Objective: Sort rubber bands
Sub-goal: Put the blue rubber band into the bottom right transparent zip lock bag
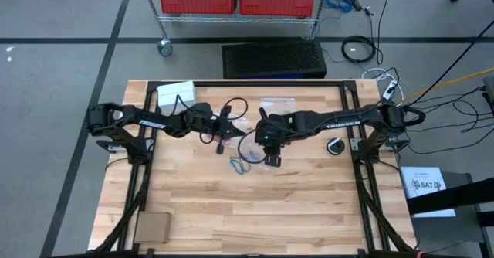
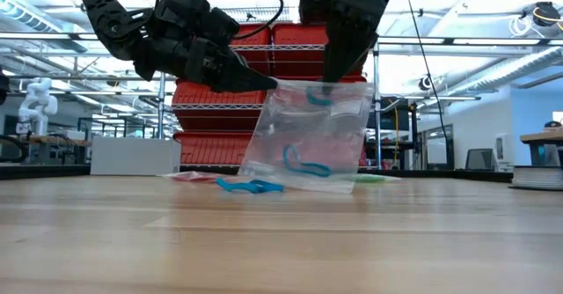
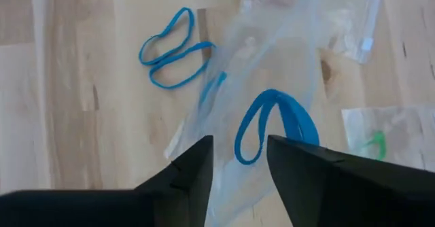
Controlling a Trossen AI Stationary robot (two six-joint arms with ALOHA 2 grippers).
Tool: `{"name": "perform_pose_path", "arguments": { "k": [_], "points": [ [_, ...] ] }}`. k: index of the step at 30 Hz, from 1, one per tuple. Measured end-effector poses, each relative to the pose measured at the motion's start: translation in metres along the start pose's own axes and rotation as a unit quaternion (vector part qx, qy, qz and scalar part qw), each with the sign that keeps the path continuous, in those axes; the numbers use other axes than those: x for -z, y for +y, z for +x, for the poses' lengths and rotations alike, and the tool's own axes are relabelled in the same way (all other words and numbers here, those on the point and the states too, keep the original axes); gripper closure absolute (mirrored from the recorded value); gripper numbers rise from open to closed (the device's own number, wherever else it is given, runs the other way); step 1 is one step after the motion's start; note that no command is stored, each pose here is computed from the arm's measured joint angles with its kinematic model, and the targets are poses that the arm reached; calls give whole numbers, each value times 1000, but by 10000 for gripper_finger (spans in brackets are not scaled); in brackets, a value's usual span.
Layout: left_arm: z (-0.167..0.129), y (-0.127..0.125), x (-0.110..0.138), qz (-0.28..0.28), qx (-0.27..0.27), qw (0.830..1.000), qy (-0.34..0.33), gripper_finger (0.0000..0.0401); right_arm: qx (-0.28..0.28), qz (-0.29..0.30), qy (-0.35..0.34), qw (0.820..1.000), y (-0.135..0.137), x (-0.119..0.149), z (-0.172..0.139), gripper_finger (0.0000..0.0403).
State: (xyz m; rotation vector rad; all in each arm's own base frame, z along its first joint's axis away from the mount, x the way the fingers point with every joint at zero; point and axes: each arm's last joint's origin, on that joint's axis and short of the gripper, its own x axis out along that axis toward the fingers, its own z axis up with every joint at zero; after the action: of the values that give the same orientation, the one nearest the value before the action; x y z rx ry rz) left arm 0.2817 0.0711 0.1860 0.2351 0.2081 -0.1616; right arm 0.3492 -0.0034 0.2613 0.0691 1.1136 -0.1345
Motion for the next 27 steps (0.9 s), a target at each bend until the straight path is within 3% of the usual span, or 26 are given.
{"name": "perform_pose_path", "arguments": {
  "k": [11,15,22,27],
  "points": [
    [0,1,0,0,-23,1000,7,401,-10,-22,-15,1000,20,-12,-26,268],
    [0,1,0,0,-23,1000,8,401,29,-12,-2,1000,21,-15,-45,268],
    [0,1,1,-1,-23,1000,10,401,60,31,83,994,17,11,-44,268],
    [0,1,1,0,-23,1000,9,401,64,58,89,992,11,42,-42,268]
  ]
}}
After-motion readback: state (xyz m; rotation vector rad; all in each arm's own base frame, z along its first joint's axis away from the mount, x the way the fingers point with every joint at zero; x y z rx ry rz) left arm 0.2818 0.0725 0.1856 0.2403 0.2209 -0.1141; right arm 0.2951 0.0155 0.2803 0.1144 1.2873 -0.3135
